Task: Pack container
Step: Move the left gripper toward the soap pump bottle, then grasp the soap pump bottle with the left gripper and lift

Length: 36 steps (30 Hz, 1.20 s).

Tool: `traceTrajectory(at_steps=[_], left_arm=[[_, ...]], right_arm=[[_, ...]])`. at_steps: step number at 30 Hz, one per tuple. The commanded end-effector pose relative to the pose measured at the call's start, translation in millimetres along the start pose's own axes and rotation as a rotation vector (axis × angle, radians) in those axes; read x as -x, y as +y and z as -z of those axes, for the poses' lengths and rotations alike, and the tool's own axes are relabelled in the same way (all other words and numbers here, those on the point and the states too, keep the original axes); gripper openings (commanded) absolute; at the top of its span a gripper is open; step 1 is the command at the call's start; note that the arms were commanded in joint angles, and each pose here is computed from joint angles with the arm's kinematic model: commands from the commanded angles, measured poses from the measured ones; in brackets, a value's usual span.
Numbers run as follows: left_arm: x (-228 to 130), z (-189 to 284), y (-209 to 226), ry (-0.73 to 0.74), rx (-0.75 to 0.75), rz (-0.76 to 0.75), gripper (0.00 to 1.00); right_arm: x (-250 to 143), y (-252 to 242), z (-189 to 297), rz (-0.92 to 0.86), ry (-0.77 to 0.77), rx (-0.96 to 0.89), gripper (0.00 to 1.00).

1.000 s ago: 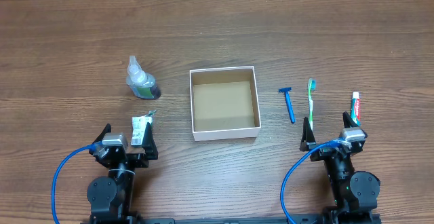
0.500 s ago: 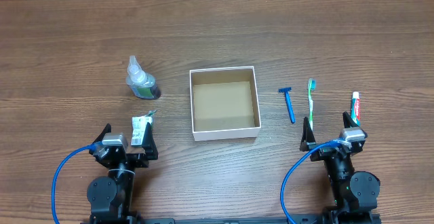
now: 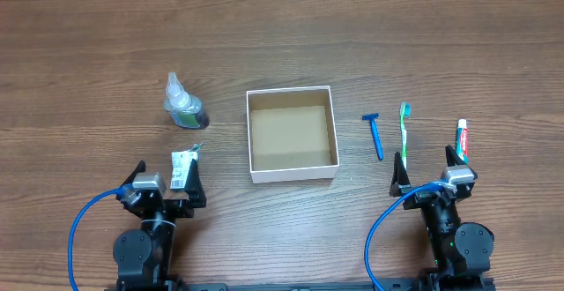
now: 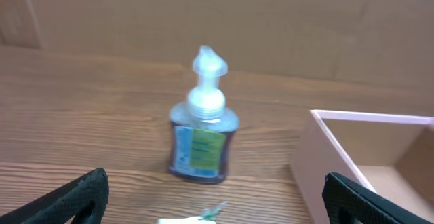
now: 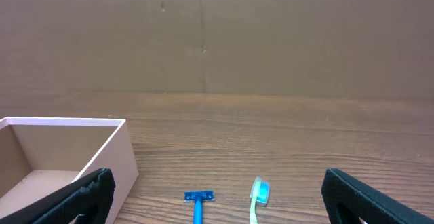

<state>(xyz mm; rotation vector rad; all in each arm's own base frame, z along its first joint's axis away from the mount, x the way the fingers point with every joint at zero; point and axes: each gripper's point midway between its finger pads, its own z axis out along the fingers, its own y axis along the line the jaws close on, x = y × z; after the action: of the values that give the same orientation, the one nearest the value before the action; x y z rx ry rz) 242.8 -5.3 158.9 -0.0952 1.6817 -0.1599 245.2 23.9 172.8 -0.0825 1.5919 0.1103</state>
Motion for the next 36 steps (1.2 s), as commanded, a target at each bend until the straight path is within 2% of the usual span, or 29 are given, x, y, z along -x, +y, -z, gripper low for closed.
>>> traceTrajectory(at_steps=[1, 4, 8, 14, 18, 22, 25, 26, 28, 31, 36], left_arm=[[-4, 3, -35, 0.033, -0.211, 0.179, 1.0], [-6, 10, -58, 0.075, -0.345, 0.271, 1.0], [8, 17, -72, 0.044, -0.427, 0.254, 1.0], [96, 40, -68, -0.137, -0.35, 0.209, 1.0], [144, 49, -68, -0.133, -0.291, 0.206, 1.0], [170, 27, -66, 0.037, -0.217, 0.153, 1.0], [166, -1, -51, 0.301, -0.092, 0.143, 1.0], [163, -12, -49, 0.448, -0.058, 0.169, 1.0], [162, -22, -50, 0.576, -0.045, 0.196, 1.0], [157, -43, -45, 0.67, -0.013, 0.208, 1.0], [118, -83, -25, 0.809, 0.072, 0.21, 1.0]], right_arm=[[-2, -1, 0, 0.004, -0.005, -0.001, 1.0], [-2, -1, 0, 0.004, -0.005, -0.001, 1.0], [-2, -1, 0, 0.004, -0.005, -0.001, 1.0], [-2, -1, 0, 0.004, -0.005, -0.001, 1.0], [-2, -1, 0, 0.004, -0.005, -0.001, 1.0], [-2, -1, 0, 0.004, -0.005, -0.001, 1.0], [-2, -1, 0, 0.004, -0.005, -0.001, 1.0], [-2, -1, 0, 0.004, -0.005, -0.001, 1.0], [-2, -1, 0, 0.004, -0.005, -0.001, 1.0], [-2, -1, 0, 0.004, -0.005, -0.001, 1.0], [-2, -1, 0, 0.004, -0.005, -0.001, 1.0]])
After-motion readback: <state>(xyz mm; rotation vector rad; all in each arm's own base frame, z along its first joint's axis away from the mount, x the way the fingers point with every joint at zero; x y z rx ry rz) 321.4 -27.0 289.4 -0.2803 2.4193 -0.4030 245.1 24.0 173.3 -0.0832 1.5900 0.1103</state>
